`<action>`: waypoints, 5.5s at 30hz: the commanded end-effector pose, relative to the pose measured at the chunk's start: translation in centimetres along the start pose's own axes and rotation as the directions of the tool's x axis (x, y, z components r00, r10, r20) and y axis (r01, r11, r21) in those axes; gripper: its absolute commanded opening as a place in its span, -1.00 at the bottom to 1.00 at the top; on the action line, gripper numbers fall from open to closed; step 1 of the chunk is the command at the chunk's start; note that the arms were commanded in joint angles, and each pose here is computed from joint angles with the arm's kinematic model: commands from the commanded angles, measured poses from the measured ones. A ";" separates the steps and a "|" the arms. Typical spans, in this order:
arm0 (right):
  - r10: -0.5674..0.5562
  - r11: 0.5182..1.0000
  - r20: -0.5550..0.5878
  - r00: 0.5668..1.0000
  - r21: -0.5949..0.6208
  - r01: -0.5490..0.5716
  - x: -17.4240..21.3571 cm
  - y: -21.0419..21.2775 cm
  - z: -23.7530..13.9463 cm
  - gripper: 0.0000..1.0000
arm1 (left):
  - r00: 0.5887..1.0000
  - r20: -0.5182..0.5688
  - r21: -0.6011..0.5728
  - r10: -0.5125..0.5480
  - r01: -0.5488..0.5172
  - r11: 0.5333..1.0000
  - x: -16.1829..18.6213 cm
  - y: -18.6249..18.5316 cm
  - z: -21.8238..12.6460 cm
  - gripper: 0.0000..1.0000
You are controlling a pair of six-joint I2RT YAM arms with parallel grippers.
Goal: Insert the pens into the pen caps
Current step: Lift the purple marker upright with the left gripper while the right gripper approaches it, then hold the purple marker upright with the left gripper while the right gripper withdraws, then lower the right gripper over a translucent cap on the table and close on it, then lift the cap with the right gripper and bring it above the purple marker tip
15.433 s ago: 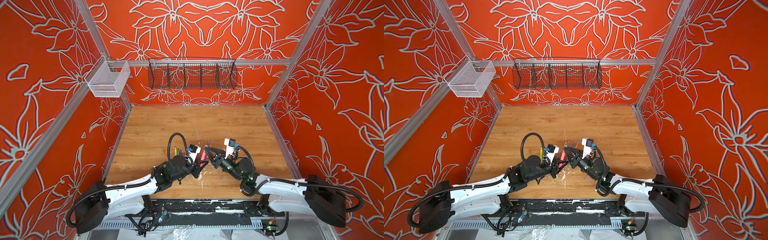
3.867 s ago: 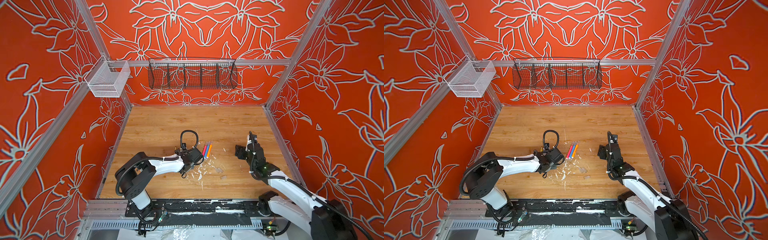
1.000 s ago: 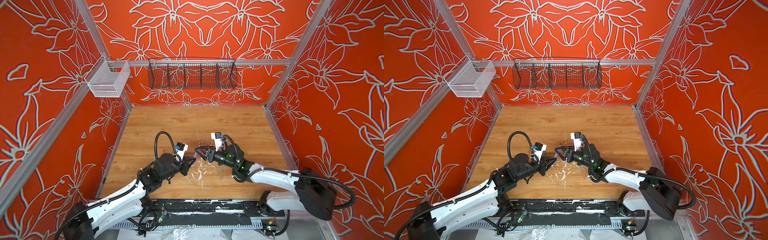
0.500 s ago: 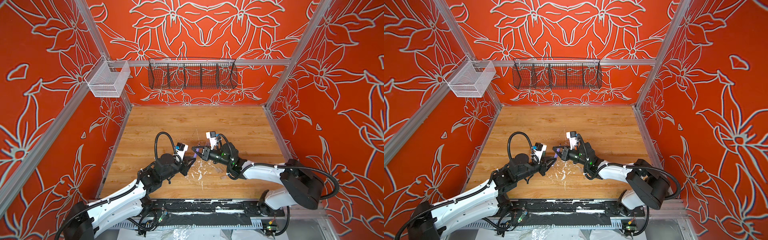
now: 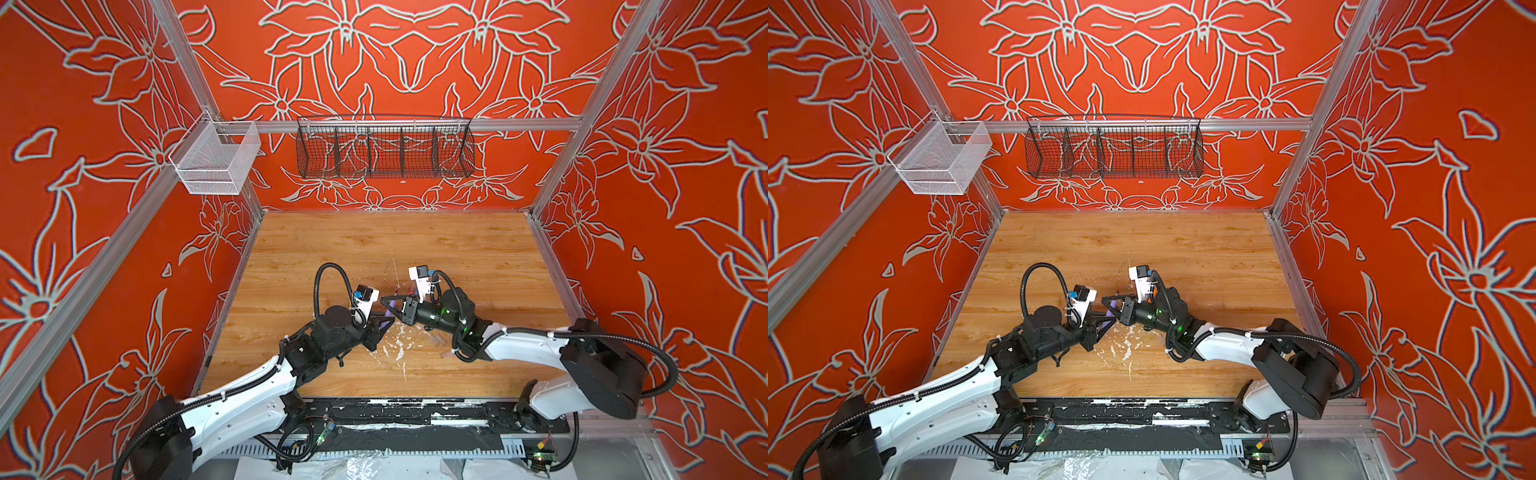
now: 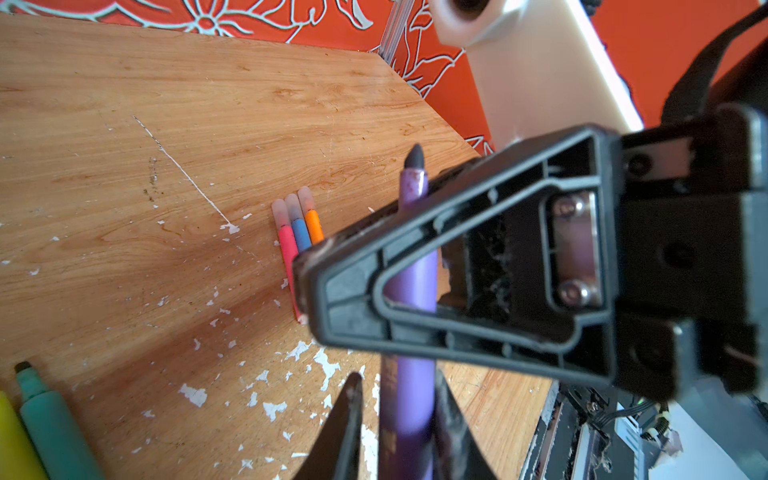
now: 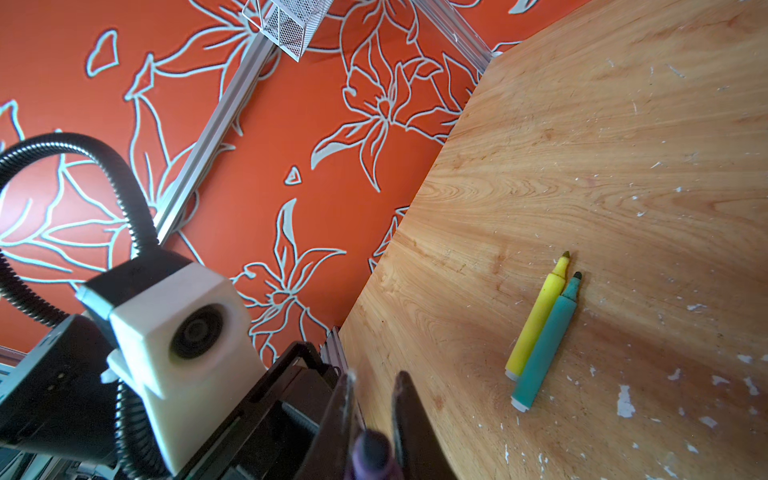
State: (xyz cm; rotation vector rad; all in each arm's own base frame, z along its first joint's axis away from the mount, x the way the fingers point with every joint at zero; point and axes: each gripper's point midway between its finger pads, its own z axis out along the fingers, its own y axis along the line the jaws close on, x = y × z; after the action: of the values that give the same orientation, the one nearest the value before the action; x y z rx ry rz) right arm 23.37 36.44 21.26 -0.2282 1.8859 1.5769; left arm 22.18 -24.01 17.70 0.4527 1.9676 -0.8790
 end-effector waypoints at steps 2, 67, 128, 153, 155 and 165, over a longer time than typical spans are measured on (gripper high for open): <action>-0.015 0.999 0.021 1.000 -0.034 0.016 -0.5 1.2 0.6 -1.00 | 0.999 0.044 0.026 0.019 -0.021 0.999 -1.8 -0.9 0.1 -0.56; 0.145 0.507 -0.563 0.814 0.748 0.428 8.5 -15.1 -13.2 -0.35 | 0.985 -0.027 -0.211 -0.170 0.161 0.964 3.0 7.1 1.0 -1.00; -0.035 0.538 -0.373 0.927 0.774 0.332 4.0 -13.4 -11.1 -0.82 | 0.986 0.039 -0.052 -0.161 0.163 0.985 1.3 4.1 -0.3 -1.00; -0.172 0.966 0.401 0.900 0.246 0.075 -7.2 1.3 -9.5 -1.00 | 0.990 0.088 0.141 -0.109 0.096 0.985 0.9 -2.3 -0.8 -1.00; -0.159 0.974 0.396 0.905 0.211 0.079 -7.1 1.8 -9.0 -1.00 | 0.989 0.095 0.153 -0.114 0.098 0.983 0.7 -2.7 -0.7 -1.00; -0.124 0.989 0.381 0.916 0.125 0.081 -6.6 2.5 -7.4 -1.00 | 0.989 0.091 0.218 -0.117 0.095 0.971 0.2 -5.4 0.6 -1.00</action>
State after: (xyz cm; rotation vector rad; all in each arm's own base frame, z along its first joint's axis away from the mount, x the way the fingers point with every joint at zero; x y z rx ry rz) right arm 24.94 27.83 25.66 0.0394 1.6852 1.2349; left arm 18.60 -27.24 16.71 0.4391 1.9149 -1.1295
